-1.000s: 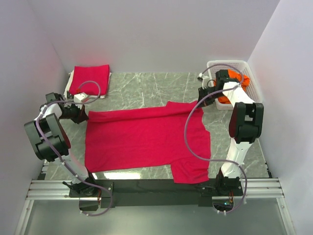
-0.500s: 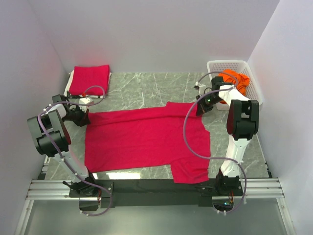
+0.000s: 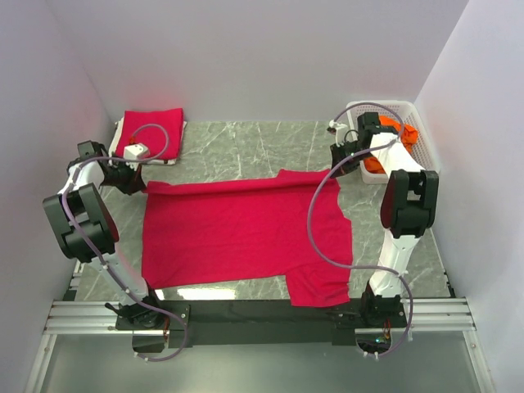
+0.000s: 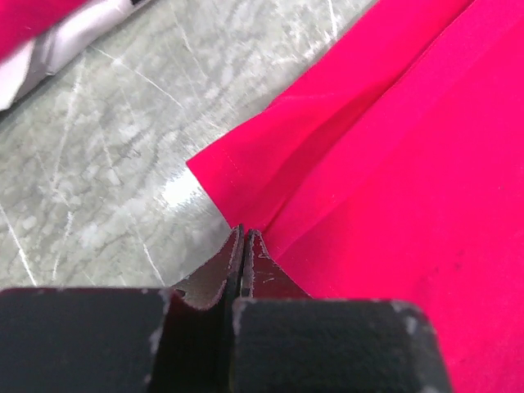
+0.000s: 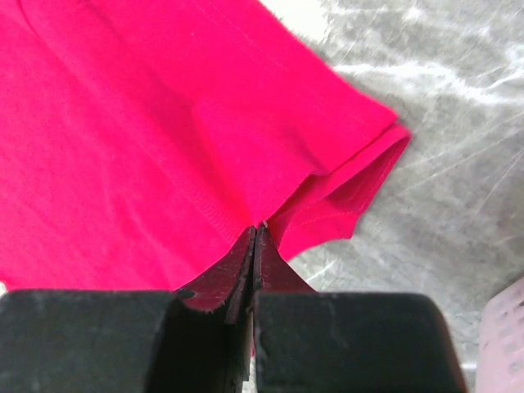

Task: Fold and stack the t-shirts
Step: Fold the tshirt

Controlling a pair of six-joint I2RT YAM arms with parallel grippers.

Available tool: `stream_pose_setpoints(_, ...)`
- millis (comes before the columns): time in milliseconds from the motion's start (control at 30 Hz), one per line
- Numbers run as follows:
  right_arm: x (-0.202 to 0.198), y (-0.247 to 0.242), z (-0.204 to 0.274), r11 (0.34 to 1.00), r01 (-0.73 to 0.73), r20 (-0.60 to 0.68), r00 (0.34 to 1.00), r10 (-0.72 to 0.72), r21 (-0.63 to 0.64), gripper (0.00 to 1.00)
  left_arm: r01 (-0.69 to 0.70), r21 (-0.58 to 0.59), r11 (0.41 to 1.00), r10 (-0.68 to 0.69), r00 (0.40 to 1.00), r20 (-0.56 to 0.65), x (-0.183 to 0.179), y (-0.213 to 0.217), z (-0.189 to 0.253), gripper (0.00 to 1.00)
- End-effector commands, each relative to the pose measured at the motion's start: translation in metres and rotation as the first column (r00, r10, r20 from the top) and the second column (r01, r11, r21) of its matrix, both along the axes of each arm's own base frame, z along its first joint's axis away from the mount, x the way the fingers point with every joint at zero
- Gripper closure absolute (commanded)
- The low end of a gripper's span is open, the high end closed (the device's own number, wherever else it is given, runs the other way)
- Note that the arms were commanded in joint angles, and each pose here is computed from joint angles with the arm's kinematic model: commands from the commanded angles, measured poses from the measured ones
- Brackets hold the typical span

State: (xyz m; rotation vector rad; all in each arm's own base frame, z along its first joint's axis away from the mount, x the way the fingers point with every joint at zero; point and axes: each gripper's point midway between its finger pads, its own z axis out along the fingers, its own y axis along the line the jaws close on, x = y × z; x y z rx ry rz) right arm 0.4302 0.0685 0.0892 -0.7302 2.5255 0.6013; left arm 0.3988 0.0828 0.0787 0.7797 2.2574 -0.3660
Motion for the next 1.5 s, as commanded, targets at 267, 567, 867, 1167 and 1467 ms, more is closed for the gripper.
stream_pose_setpoints(267, -0.03, -0.01, -0.046, 0.996, -0.034, -0.112, 0.993, 0.025, -0.08, 1.0, 0.03, 0.069, 0.997, -0.021, 0.991, -0.129, -0.031, 0.001, -0.055, 0.99)
stream_pose_setpoints(567, -0.004, -0.019, 0.002, 0.994, 0.007, 0.003, 1.0, -0.007, -0.109, 0.48, 0.043, 0.029, 0.999, -0.04, 0.996, -0.081, -0.021, -0.003, -0.015, 0.49)
stream_pose_setpoints(867, 0.063, -0.002, 0.0, 0.984, 0.18, -0.029, 0.983, -0.179, 0.004, 0.5, 0.009, -0.044, 0.999, -0.008, 0.999, 0.033, 0.012, -0.013, 0.029, 0.38)
stream_pose_setpoints(1167, 0.061, 0.009, -0.032, 0.984, 0.176, -0.096, 0.979, -0.179, -0.032, 0.5, -0.007, -0.048, 0.999, 0.008, 0.999, 0.034, 0.016, -0.013, 0.027, 0.37)
stream_pose_setpoints(1467, 0.066, 0.016, -0.035, 0.985, 0.175, -0.101, 0.979, -0.175, -0.005, 0.53, -0.001, -0.046, 0.999, 0.002, 1.0, 0.025, 0.017, -0.015, 0.023, 0.37)
